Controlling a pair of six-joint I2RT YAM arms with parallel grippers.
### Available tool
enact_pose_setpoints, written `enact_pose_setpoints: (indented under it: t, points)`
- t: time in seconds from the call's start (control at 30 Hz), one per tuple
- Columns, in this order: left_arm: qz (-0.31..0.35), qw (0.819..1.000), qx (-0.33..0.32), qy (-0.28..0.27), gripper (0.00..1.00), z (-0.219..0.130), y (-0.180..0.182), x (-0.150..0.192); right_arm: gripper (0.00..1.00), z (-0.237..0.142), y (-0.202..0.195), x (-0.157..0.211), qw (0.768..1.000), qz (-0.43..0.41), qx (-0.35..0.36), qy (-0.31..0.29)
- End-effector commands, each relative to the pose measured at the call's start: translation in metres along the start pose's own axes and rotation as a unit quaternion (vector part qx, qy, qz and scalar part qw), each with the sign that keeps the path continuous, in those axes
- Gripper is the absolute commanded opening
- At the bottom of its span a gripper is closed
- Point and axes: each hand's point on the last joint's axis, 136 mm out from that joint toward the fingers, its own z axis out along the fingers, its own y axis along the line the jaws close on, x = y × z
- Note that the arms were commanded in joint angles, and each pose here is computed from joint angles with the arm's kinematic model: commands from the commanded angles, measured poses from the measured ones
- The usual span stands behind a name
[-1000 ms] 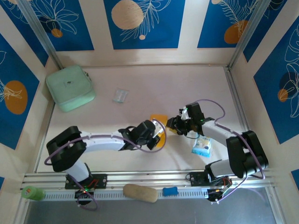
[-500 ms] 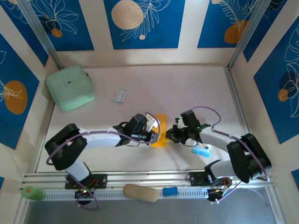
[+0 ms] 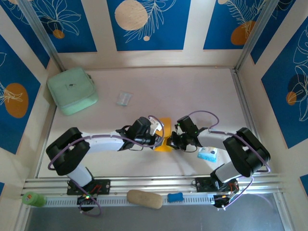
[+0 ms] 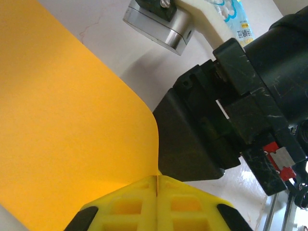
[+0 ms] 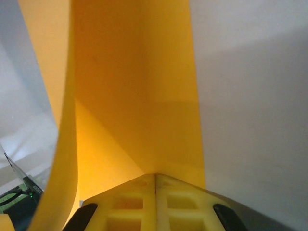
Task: Fold a paper plane with a square sheet of paper (pick it up from the middle)
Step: Fold the triangle a second time at the center of the table.
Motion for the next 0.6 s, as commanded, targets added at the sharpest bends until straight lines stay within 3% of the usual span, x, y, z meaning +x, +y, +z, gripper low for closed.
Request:
enact_pose_setpoints:
  t: [0.0, 0.57]
  points:
    - [-0.01, 1.0, 0.011, 0.006, 0.09, 0.0036, 0.0017, 0.0002, 0.03, 0.0048, -0.0286, 0.0047, 0.998, 0.009, 0.056, 0.008]
    - [-0.013, 0.999, 0.021, 0.022, 0.07, 0.0091, 0.0019, 0.0032, 0.03, 0.0015, -0.0335, 0.0013, 0.998, 0.006, 0.062, 0.008]
